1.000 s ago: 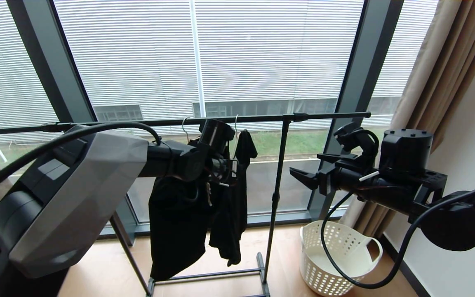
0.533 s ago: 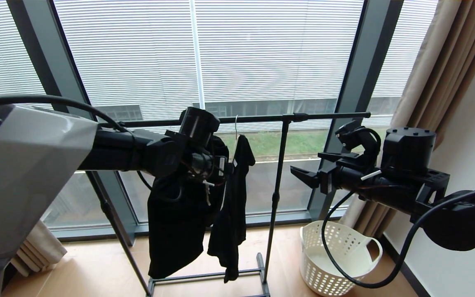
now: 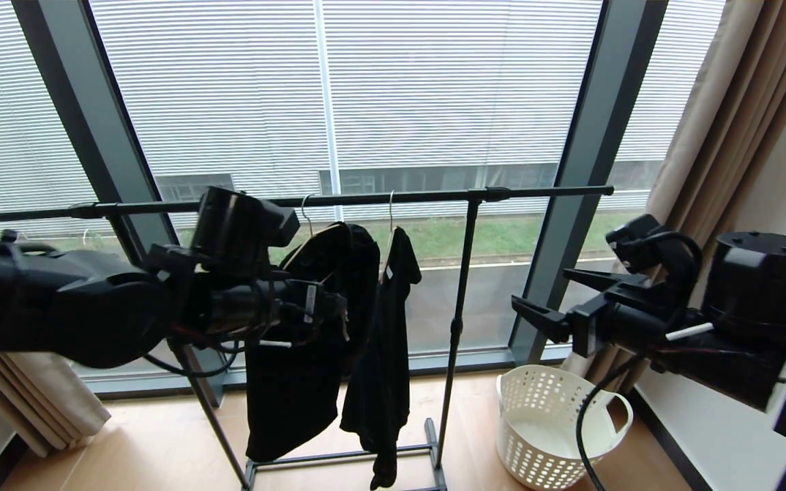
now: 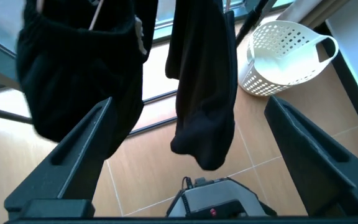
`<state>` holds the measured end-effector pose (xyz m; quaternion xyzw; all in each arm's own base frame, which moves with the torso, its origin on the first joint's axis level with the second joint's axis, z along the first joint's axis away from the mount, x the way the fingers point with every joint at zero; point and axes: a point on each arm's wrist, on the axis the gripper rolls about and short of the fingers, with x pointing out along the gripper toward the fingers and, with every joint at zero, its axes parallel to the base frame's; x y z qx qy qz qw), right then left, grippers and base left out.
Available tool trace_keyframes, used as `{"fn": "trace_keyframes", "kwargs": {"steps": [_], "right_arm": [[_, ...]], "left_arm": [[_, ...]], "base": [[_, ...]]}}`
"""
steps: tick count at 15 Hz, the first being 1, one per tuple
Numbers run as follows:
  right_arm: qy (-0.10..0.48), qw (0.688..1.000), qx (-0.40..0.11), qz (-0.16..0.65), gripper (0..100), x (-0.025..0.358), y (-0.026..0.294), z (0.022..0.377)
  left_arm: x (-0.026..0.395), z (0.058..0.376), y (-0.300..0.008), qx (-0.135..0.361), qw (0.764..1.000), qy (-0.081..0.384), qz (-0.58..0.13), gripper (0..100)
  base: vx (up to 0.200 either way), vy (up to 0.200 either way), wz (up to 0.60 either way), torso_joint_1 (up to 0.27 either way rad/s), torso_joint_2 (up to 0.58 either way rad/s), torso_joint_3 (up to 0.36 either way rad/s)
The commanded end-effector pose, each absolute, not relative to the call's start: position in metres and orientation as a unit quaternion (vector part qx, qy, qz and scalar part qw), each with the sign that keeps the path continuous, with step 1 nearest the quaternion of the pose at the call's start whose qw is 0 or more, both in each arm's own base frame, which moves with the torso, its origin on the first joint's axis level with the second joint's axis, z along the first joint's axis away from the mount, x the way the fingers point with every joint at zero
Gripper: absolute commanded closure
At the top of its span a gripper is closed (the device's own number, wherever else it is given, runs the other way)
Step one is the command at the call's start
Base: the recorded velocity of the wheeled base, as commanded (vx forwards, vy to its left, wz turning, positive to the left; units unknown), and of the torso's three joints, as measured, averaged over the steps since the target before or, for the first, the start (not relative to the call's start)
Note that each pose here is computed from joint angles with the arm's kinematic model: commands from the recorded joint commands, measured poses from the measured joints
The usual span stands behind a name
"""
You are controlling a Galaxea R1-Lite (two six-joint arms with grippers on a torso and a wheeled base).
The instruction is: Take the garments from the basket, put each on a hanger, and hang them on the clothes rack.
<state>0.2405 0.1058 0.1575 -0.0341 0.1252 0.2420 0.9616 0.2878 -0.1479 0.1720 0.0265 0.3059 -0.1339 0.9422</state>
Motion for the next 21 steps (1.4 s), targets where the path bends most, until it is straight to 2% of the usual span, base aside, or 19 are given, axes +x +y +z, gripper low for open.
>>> {"fn": "trace_keyframes", "kwargs": {"steps": [1,3,5,6,10,12,15,18,21], "right_arm": [[0.1,0.968,-0.035,0.229,0,0.175,0.083,0.164],[0.114,0.973,-0.047,0.195,0,0.145,0.068,0.148],[0.126,0.979,-0.058,0.151,0,0.106,0.047,0.125],[0.128,0.979,-0.061,0.146,0,0.093,0.041,0.119],[0.157,0.976,-0.082,0.125,0,0.049,0.019,0.106],[0.171,0.967,-0.134,0.133,0,0.02,0.004,0.087],[0.159,0.969,-0.149,0.117,0,0.009,-0.001,0.084],[0.167,0.975,-0.14,0.035,0,0.007,-0.003,0.084],[0.129,0.983,-0.132,-0.015,0,-0.001,-0.005,0.084]], "left_arm": [[0.23,0.188,-0.114,0.02,0.953,0.263,-0.146,0],[0.205,0.179,-0.1,0.018,0.955,0.259,-0.145,0],[0.166,0.148,-0.08,0.025,0.95,0.279,-0.14,0],[0.154,0.139,-0.073,0.021,0.952,0.27,-0.14,0],[0.126,0.115,-0.056,0.018,0.953,0.275,-0.127,0],[0.11,0.108,-0.049,0.014,0.953,0.274,-0.126,0],[0.098,0.103,-0.043,0.014,0.954,0.273,-0.126,0],[0.086,0.102,-0.037,0.012,0.959,0.254,-0.121,0],[0.078,0.096,-0.033,0.018,0.96,0.255,-0.11,0]], "base": [[0.0,0.0,0.0,0.0,0.0,0.0],[0.0,0.0,0.0,0.0,0.0,0.0],[0.0,0.0,0.0,0.0,0.0,0.0],[0.0,0.0,0.0,0.0,0.0,0.0],[0.0,0.0,0.0,0.0,0.0,0.0],[0.0,0.0,0.0,0.0,0.0,0.0],[0.0,0.0,0.0,0.0,0.0,0.0],[0.0,0.0,0.0,0.0,0.0,0.0],[0.0,0.0,0.0,0.0,0.0,0.0]]}}
